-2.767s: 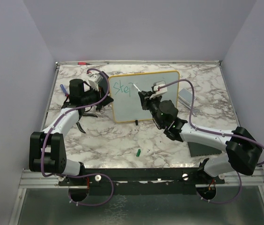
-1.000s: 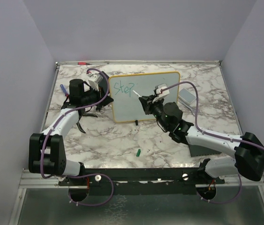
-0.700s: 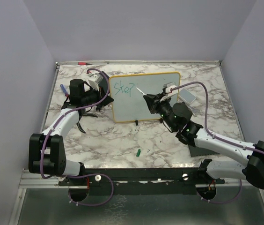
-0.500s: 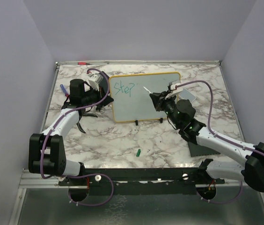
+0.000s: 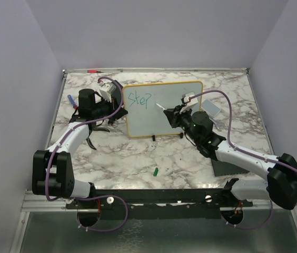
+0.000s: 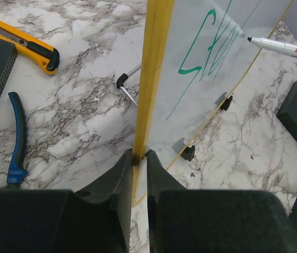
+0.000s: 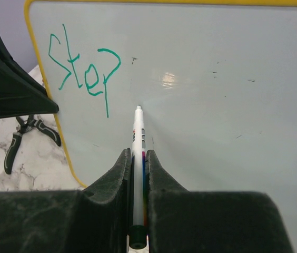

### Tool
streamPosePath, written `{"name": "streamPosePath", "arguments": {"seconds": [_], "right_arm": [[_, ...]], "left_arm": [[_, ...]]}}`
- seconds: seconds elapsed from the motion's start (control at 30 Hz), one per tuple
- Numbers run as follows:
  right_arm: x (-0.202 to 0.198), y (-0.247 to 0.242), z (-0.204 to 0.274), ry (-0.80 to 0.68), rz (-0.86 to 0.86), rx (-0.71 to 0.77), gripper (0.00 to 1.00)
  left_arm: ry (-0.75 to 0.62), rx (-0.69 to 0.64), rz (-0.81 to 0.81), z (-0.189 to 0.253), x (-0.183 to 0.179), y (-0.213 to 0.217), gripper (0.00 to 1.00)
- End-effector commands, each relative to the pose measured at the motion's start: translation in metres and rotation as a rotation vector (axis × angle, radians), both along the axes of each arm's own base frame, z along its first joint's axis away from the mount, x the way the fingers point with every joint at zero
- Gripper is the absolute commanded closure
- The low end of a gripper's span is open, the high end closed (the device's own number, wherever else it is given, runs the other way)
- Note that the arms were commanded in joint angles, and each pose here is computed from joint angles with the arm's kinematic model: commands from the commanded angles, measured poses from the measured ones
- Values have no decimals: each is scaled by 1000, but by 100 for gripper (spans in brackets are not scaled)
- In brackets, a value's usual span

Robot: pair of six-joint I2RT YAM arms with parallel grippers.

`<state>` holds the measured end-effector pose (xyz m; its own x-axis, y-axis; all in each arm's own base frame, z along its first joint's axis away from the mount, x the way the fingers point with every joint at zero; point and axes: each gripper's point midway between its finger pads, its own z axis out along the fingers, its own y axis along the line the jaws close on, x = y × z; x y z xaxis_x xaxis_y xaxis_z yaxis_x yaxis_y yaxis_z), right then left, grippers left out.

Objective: Write a sentence on the whiteboard

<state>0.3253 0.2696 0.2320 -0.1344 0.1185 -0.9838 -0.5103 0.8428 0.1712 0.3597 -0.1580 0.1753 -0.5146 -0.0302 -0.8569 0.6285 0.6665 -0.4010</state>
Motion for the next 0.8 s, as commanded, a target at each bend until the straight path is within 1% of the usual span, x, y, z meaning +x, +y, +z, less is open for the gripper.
{"name": "streamPosePath", "arguments": {"seconds": [0.0, 0.2, 0.43, 0.67, 0.77], "right_arm": [[9, -1, 4, -11, -35, 8, 99], [15, -11, 7, -20, -99, 11, 99], [14, -20, 12, -36, -130, 17, 99], [11, -14, -8, 14, -98, -5, 99], [8, -7, -19, 37, -57, -25, 99]], "left_arm": [[-53, 12, 33, 10, 4, 5, 100], [-56, 13, 32, 11, 4, 5, 100], [-59, 13, 33, 12, 4, 6, 100], [-61, 12, 31, 12, 3, 5, 100], [-58, 12, 32, 12, 3, 5, 100]]}}
